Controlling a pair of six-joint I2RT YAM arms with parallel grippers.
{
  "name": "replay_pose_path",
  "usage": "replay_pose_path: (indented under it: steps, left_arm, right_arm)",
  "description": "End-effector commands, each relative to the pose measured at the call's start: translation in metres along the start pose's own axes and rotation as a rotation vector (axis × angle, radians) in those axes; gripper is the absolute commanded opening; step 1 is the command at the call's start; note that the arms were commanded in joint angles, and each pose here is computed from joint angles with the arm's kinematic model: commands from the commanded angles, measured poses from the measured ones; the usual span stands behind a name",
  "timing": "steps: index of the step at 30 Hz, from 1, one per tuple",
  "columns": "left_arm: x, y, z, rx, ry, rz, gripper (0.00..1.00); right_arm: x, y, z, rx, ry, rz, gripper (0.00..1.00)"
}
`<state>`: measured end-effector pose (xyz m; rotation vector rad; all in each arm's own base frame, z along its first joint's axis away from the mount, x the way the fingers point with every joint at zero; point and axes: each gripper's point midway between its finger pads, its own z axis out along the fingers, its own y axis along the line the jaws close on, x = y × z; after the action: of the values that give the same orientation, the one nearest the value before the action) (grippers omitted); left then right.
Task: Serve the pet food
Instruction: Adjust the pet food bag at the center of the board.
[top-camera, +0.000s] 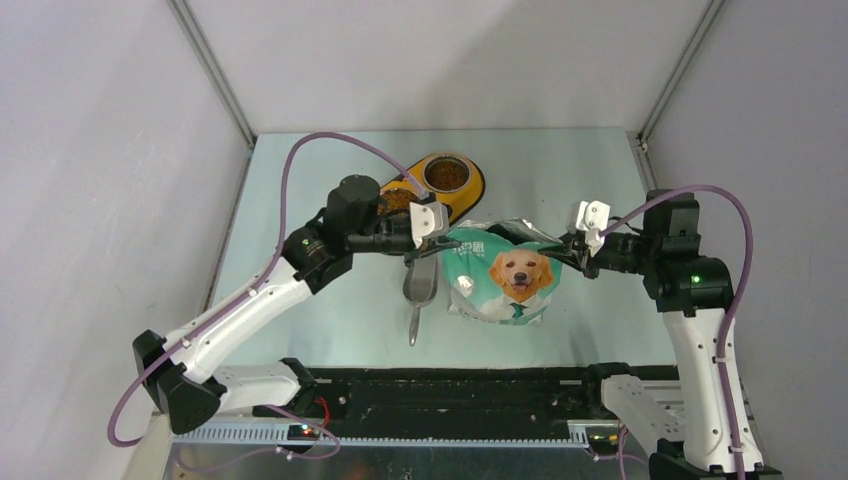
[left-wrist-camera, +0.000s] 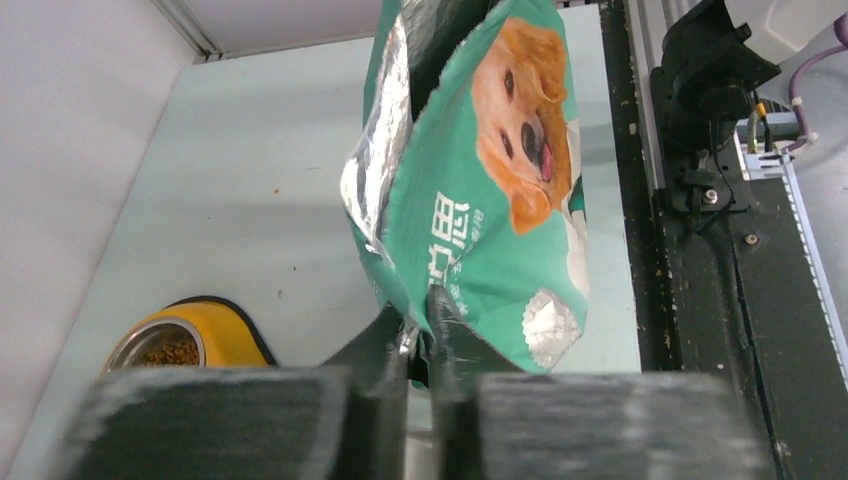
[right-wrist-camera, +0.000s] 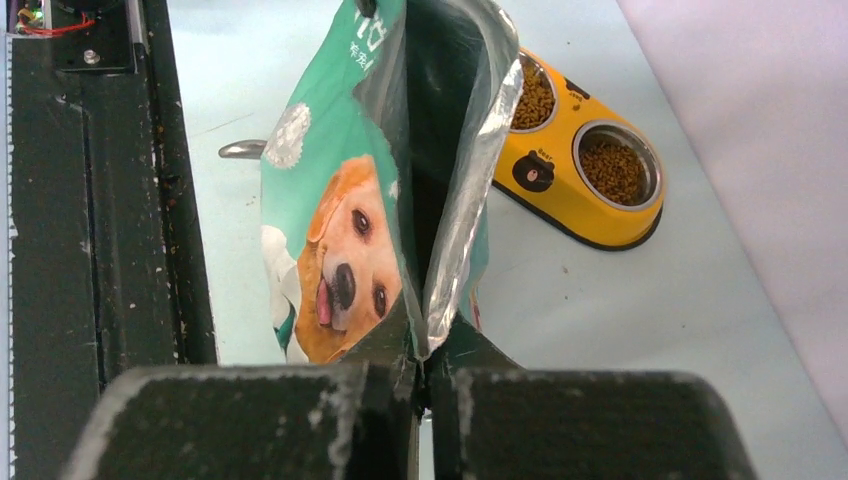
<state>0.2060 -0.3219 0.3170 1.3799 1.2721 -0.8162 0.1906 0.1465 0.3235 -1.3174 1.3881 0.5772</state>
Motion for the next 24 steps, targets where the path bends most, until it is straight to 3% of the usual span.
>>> replay_pose_path:
  steps: [1,2,4,6,15,20,22,24]
  left_arm:
    - [-0.024,0.012,-0.023,-0.051,-0.006,0.116,0.39]
    - [-0.025,0.012,-0.022,-0.048,-0.002,0.122,0.68]
    - [-0.031,0.013,-0.021,-0.038,-0.002,0.146,0.95]
    - [-0.040,0.014,-0.015,-0.020,0.000,0.186,0.99]
    - [-0.037,0.006,0.027,0.126,0.121,0.341,0.99]
    - [-0.024,-0.001,0.039,0.201,0.189,0.362,0.96]
    - [-0.021,-0.005,0.039,0.225,0.202,0.373,0.82]
    - [-0.019,-0.007,0.038,0.236,0.220,0.393,0.50]
  right_arm:
    - [-0.029,0.001,-0.009,0.021,-0.047,-0.128,0.00]
    - [-0.032,0.001,-0.011,0.030,-0.054,-0.111,0.00]
    - [-0.040,-0.004,-0.012,0.057,-0.077,-0.091,0.00]
    - [-0.047,-0.009,-0.013,0.082,-0.097,-0.061,0.00]
    - [-0.063,-0.021,-0.017,0.156,-0.137,0.012,0.04]
    - [-0.060,-0.018,-0.020,0.169,-0.122,0.020,0.14]
    - [-0.057,-0.016,-0.021,0.170,-0.109,0.016,0.21]
    - [-0.055,-0.015,-0.021,0.168,-0.100,0.009,0.25]
